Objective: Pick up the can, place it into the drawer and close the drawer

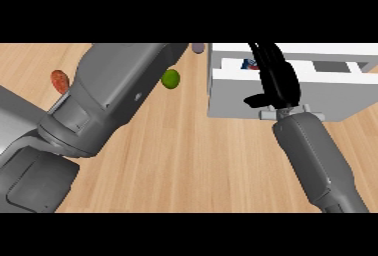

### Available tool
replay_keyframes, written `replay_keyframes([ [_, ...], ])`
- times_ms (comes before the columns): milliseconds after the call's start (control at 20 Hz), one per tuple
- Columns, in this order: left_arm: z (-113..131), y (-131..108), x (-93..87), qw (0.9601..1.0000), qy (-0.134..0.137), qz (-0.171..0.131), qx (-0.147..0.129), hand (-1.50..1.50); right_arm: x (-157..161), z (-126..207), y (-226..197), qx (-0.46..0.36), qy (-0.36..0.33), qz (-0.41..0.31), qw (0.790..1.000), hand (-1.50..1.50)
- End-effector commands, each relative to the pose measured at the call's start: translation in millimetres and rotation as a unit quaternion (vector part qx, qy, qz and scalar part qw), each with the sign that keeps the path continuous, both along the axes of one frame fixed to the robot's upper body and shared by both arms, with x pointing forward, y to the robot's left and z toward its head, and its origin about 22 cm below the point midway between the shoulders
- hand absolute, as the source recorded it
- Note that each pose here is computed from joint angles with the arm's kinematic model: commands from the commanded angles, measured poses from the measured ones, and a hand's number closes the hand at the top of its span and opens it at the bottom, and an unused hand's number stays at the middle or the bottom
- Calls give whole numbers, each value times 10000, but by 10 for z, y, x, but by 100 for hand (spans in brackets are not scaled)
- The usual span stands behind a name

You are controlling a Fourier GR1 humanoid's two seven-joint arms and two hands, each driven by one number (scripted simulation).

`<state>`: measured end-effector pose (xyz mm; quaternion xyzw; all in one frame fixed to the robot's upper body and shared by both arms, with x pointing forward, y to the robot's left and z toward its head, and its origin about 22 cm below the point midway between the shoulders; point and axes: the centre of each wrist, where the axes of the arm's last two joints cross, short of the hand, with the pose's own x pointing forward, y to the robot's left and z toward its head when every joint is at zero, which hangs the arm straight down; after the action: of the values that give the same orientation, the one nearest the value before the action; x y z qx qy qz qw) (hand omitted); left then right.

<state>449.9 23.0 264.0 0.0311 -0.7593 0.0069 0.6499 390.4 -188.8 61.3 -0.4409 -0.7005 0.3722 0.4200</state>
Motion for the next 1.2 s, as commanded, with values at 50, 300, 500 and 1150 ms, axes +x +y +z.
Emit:
replay_keyframes([
  [50, 167, 224, 37, 10000, 37, -27, 79, -150, 264, 18, 13, -35, -407, -273, 9988, -150],
  [300, -234, 447, 65, 9997, 184, 6, 152, -150, 446, 150, -106, -65, -726, -478, 9962, -150],
  [500, 94, 312, -17, 10000, 48, -11, 86, -150, 547, 155, 2, -217, -740, -534, 9956, -150],
  [1150, -69, 756, -71, 9996, 206, -83, 196, -150, 775, 689, 245, 269, -1017, -524, 9931, -150],
])
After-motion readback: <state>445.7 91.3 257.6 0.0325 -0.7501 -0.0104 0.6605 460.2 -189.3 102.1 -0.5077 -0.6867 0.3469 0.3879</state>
